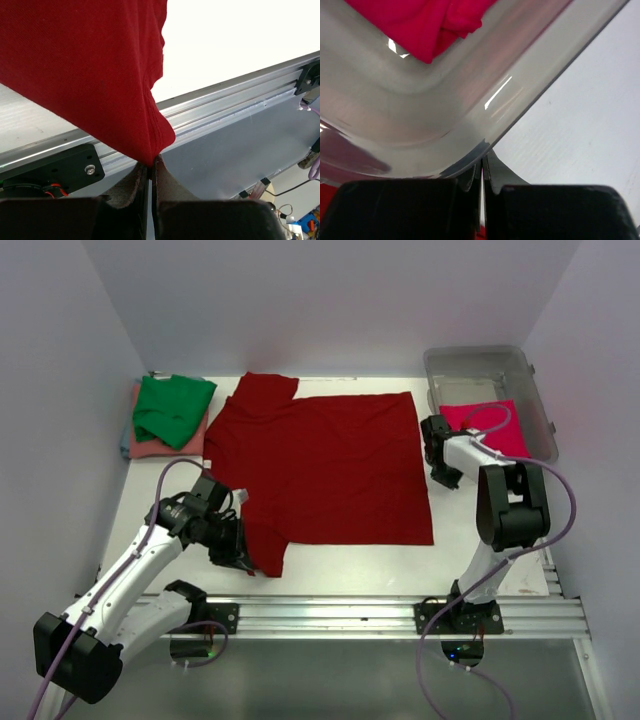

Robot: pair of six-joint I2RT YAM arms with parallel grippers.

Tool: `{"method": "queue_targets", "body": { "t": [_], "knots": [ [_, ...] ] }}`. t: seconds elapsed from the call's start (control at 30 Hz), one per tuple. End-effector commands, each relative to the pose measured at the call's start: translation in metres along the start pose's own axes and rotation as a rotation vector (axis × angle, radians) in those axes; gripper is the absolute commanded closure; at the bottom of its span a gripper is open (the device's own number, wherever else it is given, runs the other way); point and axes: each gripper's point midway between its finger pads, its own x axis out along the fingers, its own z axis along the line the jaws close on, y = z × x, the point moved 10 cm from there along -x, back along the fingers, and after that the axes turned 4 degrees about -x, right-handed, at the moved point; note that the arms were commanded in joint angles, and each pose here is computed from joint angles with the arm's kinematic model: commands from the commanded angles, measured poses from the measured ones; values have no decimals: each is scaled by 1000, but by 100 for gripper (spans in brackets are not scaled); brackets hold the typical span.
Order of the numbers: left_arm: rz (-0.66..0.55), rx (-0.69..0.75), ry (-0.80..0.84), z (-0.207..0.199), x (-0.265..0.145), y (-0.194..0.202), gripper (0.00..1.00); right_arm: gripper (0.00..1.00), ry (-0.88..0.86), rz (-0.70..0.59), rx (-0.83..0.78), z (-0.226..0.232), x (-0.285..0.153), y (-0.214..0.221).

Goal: Fold and stack the t-shirts
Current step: Fold the tshirt

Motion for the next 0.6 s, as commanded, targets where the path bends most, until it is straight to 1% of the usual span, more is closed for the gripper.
{"method": "queue_targets", "body": {
  "t": [0.0, 0.13, 0.2, 0.27, 0.3, 0.37, 0.43, 0.47, 0.5, 0.53, 0.57],
  "knots": [
    [8, -1, 46, -4, -1, 1, 97, 100, 16, -11, 83, 7, 19, -30],
    [8, -2, 53, -5, -2, 2, 97, 100, -80, -52, 72, 20, 12, -53],
    [8, -5, 53, -5, -2, 2, 98, 100, -153, -66, 74, 16, -3, -59],
    [7, -7, 54, -5, -2, 2, 100, 100, -226, -39, 61, 11, -13, -51],
    [8, -11, 53, -5, -2, 3, 100, 100, -270, -46, 71, 2, -28, -51],
    [9, -13, 53, -5, -2, 3, 100, 100, -317, -17, 31, -6, -38, -27],
    [6, -13, 55, -6, -3, 2, 100, 100, -397, -43, 17, -24, -61, -9],
    [9, -10, 51, -6, -3, 1, 100, 95, -432, -60, 2, -28, -72, -1],
    [11, -11, 50, -6, -2, 1, 100, 80, -466, -57, -3, -33, -78, 4],
    [14, -12, 53, -6, -2, 1, 100, 48, -487, -64, -4, -45, -89, 10],
    [17, -10, 59, -7, -1, -1, 100, 40, -505, -69, -23, -48, -95, 15]
  ]
}}
